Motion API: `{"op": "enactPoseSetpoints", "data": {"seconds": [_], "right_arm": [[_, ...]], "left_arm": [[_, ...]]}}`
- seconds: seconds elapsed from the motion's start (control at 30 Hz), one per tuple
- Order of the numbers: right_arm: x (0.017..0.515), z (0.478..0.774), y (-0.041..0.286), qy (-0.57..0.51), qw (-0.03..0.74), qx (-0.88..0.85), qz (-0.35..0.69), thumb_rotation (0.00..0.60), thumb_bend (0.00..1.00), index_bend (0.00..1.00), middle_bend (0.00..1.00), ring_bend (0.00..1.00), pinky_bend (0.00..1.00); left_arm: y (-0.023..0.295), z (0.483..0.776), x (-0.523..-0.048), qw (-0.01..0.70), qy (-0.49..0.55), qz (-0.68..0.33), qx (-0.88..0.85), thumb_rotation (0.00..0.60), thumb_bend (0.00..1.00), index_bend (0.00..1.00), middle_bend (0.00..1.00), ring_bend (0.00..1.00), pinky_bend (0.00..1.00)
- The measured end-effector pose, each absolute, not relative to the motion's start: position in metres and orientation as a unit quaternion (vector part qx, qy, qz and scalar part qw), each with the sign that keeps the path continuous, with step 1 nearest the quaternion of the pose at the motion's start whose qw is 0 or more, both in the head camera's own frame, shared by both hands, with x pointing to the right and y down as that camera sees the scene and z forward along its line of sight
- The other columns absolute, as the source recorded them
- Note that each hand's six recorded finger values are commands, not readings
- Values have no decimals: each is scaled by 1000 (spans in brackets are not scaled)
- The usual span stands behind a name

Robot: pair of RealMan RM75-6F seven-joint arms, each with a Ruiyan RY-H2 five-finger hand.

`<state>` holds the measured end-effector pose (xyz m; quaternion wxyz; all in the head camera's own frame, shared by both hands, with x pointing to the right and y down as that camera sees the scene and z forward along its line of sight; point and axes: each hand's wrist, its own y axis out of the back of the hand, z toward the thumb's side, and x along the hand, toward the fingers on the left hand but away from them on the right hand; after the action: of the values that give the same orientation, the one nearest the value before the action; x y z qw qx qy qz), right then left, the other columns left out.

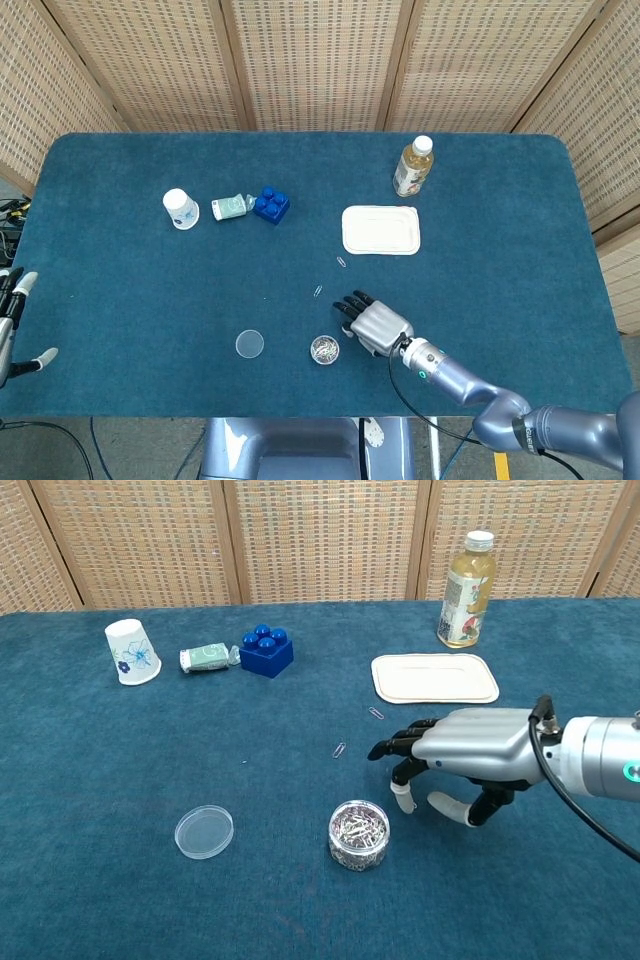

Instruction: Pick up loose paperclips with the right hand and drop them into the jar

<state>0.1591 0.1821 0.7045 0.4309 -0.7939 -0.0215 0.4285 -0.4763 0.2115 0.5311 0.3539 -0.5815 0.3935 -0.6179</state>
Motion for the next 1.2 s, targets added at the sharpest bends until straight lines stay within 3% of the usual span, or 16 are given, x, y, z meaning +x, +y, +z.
{"op": "enactPoseSetpoints", "data": {"seconds": [0.47,1.0,1.07,1.13,1.2], "right_arm": [[160,715,180,-23,427,-789,442,600,667,390,25,0,0],[172,718,145,-74,430,-763,477,600,666,390,25,0,0],[170,713,144,-81,426,-768,471,600,584,390,25,0,0],[167,707,142,-90,425,-772,463,600,411,390,25,0,0],[166,703,141,-97,427,-774,457,600,325,390,25,0,0]], "left_arm": [[211,532,-476,353,393,-619,-581,600,0,0,0,0,0],[210,533,-477,352,394,-620,-581,600,0,0,0,0,0],[210,532,-478,352,394,-620,-580,600,0,0,0,0,0],[210,532,-478,352,395,-619,-580,600,0,0,0,0,0],[210,532,-477,352,394,-619,-581,600,0,0,0,0,0]]}}
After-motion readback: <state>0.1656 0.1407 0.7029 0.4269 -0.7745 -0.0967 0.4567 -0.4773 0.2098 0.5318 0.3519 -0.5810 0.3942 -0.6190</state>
